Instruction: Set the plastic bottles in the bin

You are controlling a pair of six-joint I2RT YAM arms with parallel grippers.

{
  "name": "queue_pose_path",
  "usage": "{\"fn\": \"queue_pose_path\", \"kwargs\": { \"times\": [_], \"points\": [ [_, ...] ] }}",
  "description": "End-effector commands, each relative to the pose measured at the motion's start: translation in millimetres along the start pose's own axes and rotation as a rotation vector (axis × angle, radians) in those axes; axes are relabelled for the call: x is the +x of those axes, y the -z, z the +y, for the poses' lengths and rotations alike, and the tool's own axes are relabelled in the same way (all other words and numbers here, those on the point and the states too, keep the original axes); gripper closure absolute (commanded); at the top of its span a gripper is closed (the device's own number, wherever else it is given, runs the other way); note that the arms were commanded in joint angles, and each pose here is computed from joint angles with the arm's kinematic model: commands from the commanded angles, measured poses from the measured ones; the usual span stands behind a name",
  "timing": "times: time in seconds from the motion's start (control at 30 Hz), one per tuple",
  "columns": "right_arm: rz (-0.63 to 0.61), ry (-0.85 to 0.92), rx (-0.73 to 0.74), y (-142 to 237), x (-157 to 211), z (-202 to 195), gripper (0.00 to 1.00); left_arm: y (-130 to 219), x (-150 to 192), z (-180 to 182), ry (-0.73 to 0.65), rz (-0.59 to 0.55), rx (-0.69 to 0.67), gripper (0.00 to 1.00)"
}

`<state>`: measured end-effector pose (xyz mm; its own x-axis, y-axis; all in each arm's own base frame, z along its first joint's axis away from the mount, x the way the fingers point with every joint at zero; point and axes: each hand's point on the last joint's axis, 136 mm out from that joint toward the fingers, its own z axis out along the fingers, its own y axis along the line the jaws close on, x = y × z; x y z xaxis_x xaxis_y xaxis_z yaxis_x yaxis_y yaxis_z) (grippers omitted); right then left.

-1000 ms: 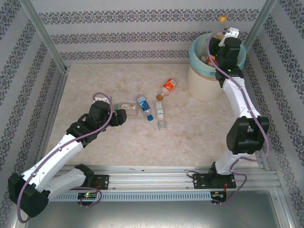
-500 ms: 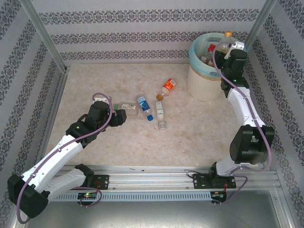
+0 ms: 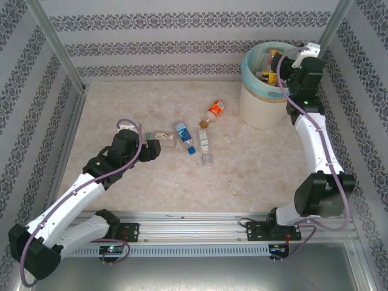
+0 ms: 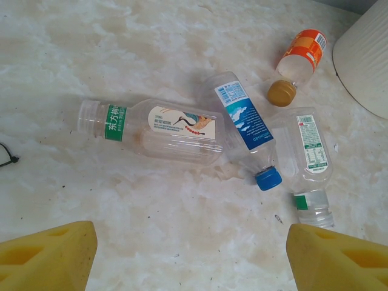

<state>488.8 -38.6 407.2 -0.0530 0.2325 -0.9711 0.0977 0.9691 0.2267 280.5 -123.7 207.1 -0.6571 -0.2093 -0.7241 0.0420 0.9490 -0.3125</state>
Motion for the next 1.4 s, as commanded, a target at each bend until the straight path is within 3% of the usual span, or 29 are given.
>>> {"fn": "queue_pose_path", "kwargs": {
  "times": [0.0,0.23,0.37,0.53,0.73,1.27,1.37],
  "points": [
    [-0.052,-0.012,-0.045,1.3,-45.2,15.7,0.36,7.1,5.3,9.8,0.014,-0.013,-0.034,0.18],
    [0.152,-0.096,-0.009,-53.6,-12.3,25.0,0.39,5.3,3.9,9.5,0.007,-0.005,-0.044,0.18],
    [0.164,-0.075,0.036,-78.2,-5.8,27.6,0.30,4.8,4.3,9.9,0.008,0.004,-0.051,0.18],
    [0.198,0.009,0.053,-109.6,4.5,36.7,0.38,1.9,8.1,10.9,0.014,0.020,-0.058,0.18],
    [0.230,0.109,0.142,-125.8,9.7,31.1,0.35,-0.9,11.4,11.6,0.015,0.034,-0.063,0.19],
    [0.455,0.114,0.124,-98.8,51.0,15.0,0.83,-11.0,13.8,4.7,0.013,0.049,-0.034,0.18],
    [0.502,0.114,0.110,-88.3,60.0,16.9,0.86,-10.4,16.1,5.8,0.013,0.052,-0.034,0.18]
  ]
}}
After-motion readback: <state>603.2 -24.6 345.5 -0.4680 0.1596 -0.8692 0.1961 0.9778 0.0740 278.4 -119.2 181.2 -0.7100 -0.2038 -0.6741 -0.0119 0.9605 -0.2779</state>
